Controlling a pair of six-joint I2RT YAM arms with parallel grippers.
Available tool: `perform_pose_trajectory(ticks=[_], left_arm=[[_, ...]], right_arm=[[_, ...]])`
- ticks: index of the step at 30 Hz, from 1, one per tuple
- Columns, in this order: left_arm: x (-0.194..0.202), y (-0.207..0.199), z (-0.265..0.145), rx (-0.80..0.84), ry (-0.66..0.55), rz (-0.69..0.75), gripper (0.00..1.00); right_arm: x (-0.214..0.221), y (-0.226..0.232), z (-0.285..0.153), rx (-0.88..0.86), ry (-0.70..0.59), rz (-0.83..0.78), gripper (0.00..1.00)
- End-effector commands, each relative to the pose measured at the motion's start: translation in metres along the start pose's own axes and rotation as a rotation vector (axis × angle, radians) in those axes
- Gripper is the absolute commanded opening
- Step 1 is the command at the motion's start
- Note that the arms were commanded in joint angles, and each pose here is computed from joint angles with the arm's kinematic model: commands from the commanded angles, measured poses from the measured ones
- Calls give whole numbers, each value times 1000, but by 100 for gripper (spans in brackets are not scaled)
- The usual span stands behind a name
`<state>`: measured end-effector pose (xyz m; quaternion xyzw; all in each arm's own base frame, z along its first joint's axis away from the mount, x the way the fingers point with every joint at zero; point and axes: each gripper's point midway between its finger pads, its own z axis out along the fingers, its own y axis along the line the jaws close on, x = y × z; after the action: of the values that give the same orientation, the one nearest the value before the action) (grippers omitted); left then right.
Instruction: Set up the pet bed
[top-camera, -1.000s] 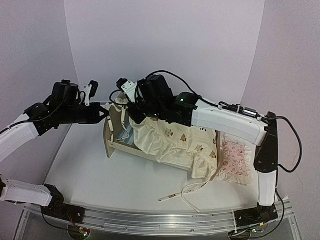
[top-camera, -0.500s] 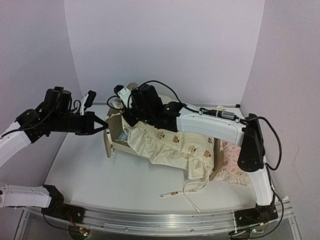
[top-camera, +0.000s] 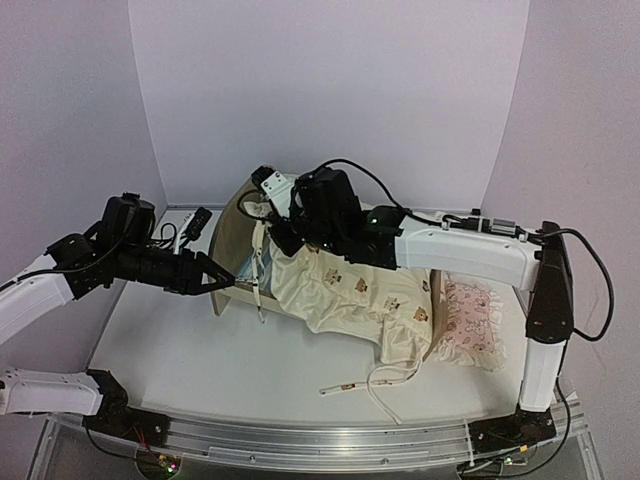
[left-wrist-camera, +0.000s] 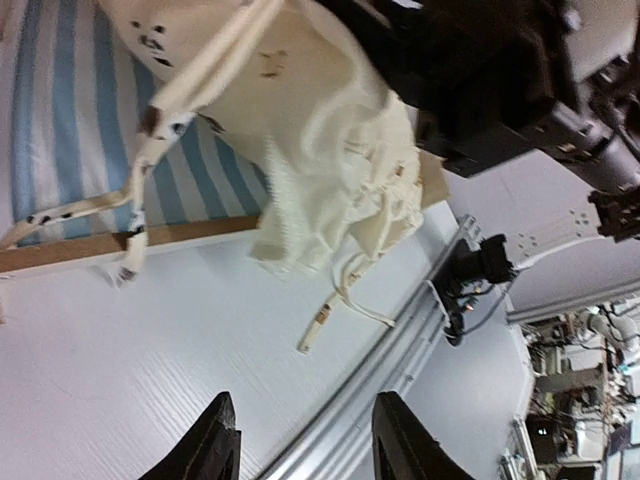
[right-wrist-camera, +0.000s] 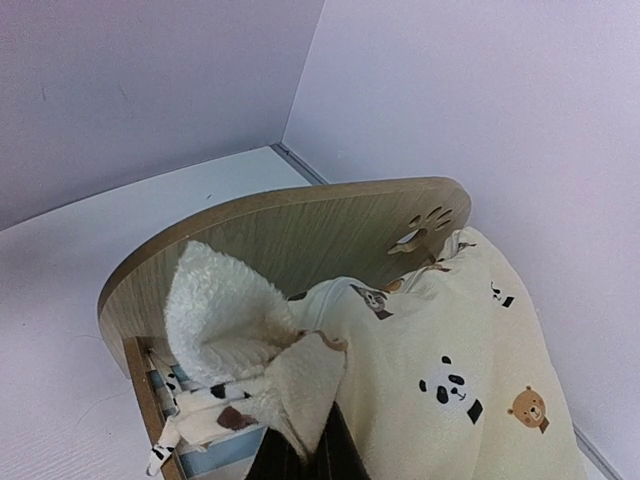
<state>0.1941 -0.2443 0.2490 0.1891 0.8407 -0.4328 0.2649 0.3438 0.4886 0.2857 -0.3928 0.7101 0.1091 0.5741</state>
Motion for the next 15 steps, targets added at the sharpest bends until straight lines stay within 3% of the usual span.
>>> perform_pose_trajectory(ticks=[1, 3, 15], left_arm=[[-40, 30, -13, -226, -192, 61, 39], [-40, 40, -3, -241, -199, 72, 35], [-60, 83, 34, -390, -255, 95, 29]], right_arm=[[-34, -17, -25, 14, -97, 53, 0], [-33, -17, -26, 12, -96, 55, 0], [-35, -19, -34, 8, -100, 48, 0]])
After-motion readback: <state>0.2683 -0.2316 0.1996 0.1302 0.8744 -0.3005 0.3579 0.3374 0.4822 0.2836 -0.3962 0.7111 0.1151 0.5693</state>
